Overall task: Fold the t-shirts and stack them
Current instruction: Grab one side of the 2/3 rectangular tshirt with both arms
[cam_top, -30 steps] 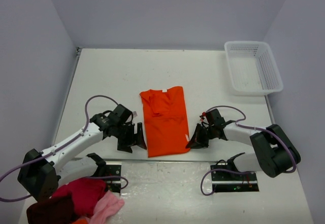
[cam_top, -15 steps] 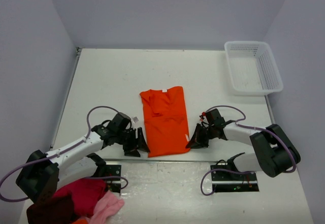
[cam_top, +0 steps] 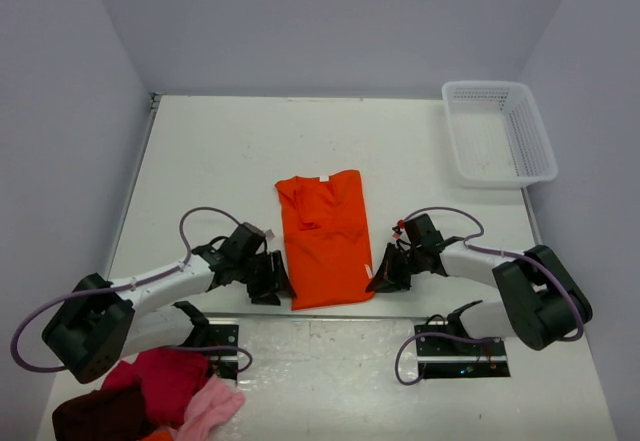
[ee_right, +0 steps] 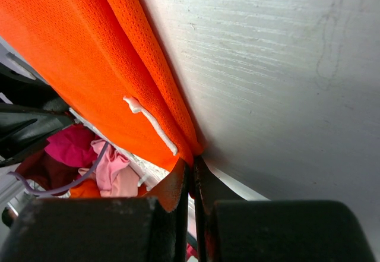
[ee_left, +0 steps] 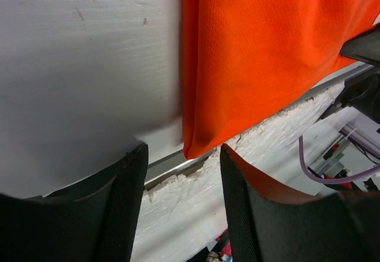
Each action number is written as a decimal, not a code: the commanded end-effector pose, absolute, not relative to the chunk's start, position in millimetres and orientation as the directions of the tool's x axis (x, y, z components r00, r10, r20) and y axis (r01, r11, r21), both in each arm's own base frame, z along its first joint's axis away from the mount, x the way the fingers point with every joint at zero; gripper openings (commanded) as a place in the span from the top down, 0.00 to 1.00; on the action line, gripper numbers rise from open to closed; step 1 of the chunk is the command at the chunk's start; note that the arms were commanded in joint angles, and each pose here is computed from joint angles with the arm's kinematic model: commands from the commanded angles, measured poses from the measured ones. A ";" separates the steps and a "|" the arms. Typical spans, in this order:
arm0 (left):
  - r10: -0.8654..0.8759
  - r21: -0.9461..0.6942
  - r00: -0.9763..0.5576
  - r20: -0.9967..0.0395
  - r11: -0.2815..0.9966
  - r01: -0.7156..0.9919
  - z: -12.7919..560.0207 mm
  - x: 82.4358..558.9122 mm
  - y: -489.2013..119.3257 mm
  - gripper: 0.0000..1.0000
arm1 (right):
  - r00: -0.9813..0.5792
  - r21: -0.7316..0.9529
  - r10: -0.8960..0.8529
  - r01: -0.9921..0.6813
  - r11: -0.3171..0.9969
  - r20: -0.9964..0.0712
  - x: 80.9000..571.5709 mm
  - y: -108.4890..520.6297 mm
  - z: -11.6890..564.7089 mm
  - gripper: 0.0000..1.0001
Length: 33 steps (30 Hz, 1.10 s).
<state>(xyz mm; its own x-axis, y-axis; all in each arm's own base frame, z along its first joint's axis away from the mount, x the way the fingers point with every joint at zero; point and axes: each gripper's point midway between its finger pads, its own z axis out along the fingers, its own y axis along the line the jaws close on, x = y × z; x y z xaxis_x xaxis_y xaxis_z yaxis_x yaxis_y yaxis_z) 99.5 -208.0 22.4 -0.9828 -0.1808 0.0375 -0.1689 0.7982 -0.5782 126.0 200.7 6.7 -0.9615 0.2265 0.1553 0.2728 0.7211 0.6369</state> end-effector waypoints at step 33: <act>-0.152 -0.533 -0.988 0.026 0.834 -0.143 22.0 85.1 -221.7 1.00 | -0.966 0.516 0.238 0.258 0.817 0.106 114.6 177.1 -11.4 1.00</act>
